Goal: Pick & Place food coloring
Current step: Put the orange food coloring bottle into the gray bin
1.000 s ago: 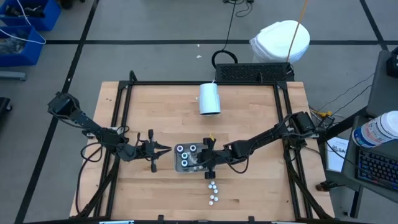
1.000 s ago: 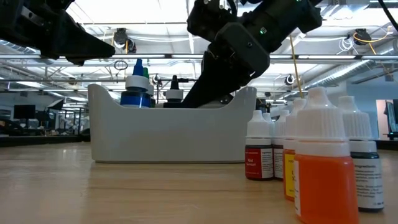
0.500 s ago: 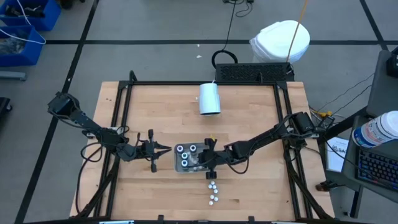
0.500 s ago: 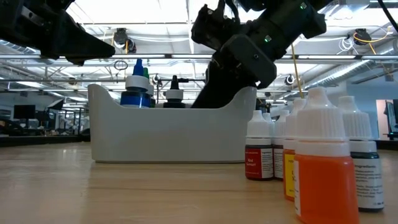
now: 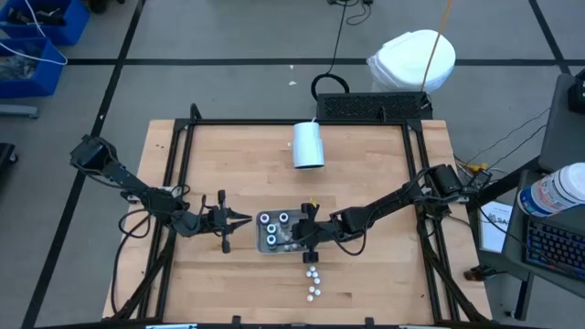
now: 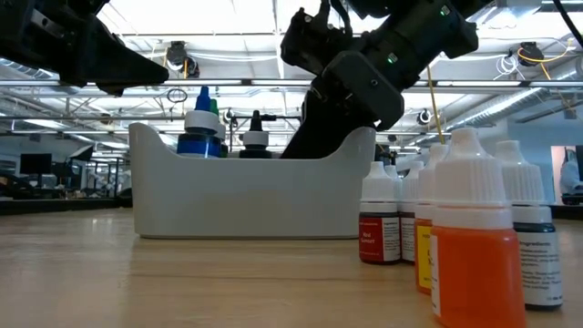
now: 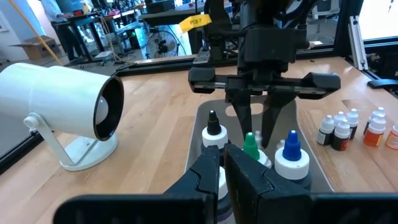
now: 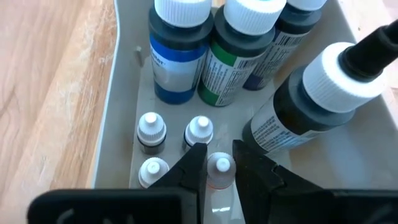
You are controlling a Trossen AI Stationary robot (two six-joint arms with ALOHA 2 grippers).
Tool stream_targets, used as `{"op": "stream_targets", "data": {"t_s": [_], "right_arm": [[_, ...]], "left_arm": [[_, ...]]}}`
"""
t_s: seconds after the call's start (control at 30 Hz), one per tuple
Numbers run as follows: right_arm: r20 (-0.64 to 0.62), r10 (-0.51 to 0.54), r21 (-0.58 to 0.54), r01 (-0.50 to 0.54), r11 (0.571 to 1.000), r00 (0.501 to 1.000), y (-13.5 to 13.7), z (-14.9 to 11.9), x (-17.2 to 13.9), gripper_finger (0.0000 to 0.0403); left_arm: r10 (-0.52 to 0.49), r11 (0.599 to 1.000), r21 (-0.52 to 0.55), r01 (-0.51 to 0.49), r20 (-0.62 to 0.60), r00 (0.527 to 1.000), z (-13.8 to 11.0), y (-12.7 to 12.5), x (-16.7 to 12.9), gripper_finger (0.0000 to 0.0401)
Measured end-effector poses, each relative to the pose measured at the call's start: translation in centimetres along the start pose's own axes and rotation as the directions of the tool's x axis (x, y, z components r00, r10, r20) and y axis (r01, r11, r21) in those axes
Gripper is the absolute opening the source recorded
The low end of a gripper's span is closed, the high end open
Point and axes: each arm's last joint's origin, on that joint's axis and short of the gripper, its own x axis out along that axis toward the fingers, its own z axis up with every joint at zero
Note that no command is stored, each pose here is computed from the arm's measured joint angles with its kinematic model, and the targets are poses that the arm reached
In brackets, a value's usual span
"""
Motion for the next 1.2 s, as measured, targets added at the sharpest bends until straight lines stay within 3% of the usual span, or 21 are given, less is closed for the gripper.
{"op": "stream_targets", "data": {"t_s": [0.33, 0.63, 0.77, 1.0, 1.2], "right_arm": [[0.038, 0.003, 0.012, -0.003, 1.000, 0.999, 0.0, 0.4, 0.0, 0.0113], [0.060, 0.009, -0.018, -0.007, 1.000, 0.998, 0.1, 0.8, -0.5, 0.0113], [0.131, 0.001, -0.045, 0.005, 0.999, 0.991, 0.4, 2.2, -2.8, 0.0108], [0.264, -0.006, -0.129, 0.042, 0.991, 0.964, 0.8, 4.9, -9.6, 0.0111], [0.312, 0.137, -0.200, -0.076, 0.977, 0.940, 3.9, 5.0, -14.7, 0.0096]], "left_arm": [[0.000, 1.000, 0.001, 0.000, -0.001, 1.000, 0.0, 0.0, 0.0, 0.0033], [0.000, 1.000, 0.001, 0.000, -0.001, 1.000, 0.0, 0.0, 0.0, 0.0033], [0.000, 1.000, 0.002, 0.000, -0.003, 1.000, 0.0, 0.0, 0.0, 0.0033], [0.000, 1.000, 0.001, 0.000, -0.008, 1.000, -0.1, 0.0, 0.0, 0.0033], [0.000, 1.000, 0.003, 0.000, -0.012, 1.000, -0.2, 0.0, 0.0, 0.0033]]}}
